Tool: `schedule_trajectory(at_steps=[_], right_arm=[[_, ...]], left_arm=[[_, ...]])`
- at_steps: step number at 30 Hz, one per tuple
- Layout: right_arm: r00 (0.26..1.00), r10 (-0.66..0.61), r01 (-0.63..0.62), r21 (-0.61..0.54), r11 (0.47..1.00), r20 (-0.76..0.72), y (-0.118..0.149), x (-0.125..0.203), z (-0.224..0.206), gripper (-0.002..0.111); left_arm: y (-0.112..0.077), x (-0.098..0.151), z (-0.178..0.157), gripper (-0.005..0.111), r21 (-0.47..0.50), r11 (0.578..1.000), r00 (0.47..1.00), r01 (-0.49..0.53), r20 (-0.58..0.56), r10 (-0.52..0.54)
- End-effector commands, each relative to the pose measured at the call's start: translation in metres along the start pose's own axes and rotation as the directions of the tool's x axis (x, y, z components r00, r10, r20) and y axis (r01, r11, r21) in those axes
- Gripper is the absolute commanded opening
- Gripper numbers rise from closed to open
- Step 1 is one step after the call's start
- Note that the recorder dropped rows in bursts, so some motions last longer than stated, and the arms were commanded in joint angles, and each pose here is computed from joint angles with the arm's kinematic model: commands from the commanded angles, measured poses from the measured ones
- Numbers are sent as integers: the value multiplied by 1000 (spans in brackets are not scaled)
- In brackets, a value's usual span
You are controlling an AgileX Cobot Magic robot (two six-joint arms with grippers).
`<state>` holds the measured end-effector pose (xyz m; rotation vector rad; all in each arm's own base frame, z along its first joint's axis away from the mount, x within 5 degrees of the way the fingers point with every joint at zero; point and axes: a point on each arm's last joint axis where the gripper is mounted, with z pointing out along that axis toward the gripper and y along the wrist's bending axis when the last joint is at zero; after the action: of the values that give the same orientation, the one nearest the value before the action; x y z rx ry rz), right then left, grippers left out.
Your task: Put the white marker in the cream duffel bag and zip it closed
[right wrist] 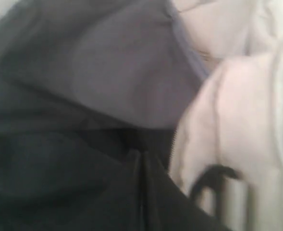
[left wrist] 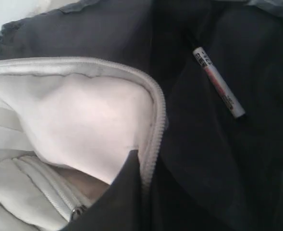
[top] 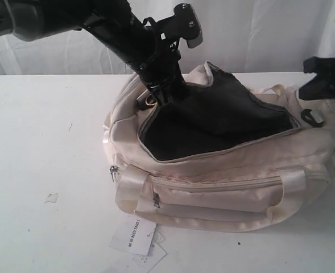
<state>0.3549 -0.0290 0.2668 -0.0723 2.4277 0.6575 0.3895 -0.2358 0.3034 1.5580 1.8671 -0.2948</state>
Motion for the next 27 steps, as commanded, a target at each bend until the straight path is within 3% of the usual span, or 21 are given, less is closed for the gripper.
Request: schedule_trajectory(at_steps=[1, 5, 10, 12, 19, 27], right_arm=[[998, 65, -65, -155, 986, -6, -2, -28, 9, 0], [995, 100, -98, -160, 982, 4, -10, -45, 19, 0], [978, 106, -104, -19, 994, 180, -25, -62, 18, 1], [976, 100, -100, -8, 995, 193, -26, -65, 18, 8], [987, 88, -122, -275, 954, -134, -18, -58, 41, 39], [993, 89, -105, -274, 956, -72, -48, -98, 80, 40]], left_arm=[[-2, 0, -11, 0, 31, 999, 1000, 14, -14, -13], [-2, -1, -11, 0, 42, 999, 1000, 30, 4, -30], [-10, -12, -13, 0, 120, 993, 993, -15, 120, 0], [-13, -14, -15, 0, 163, 985, 987, -46, 160, 19], [-19, -14, -16, 0, 220, 971, 984, -92, 173, 54], [-18, -16, -18, 0, 201, 975, 982, -91, 179, 55]])
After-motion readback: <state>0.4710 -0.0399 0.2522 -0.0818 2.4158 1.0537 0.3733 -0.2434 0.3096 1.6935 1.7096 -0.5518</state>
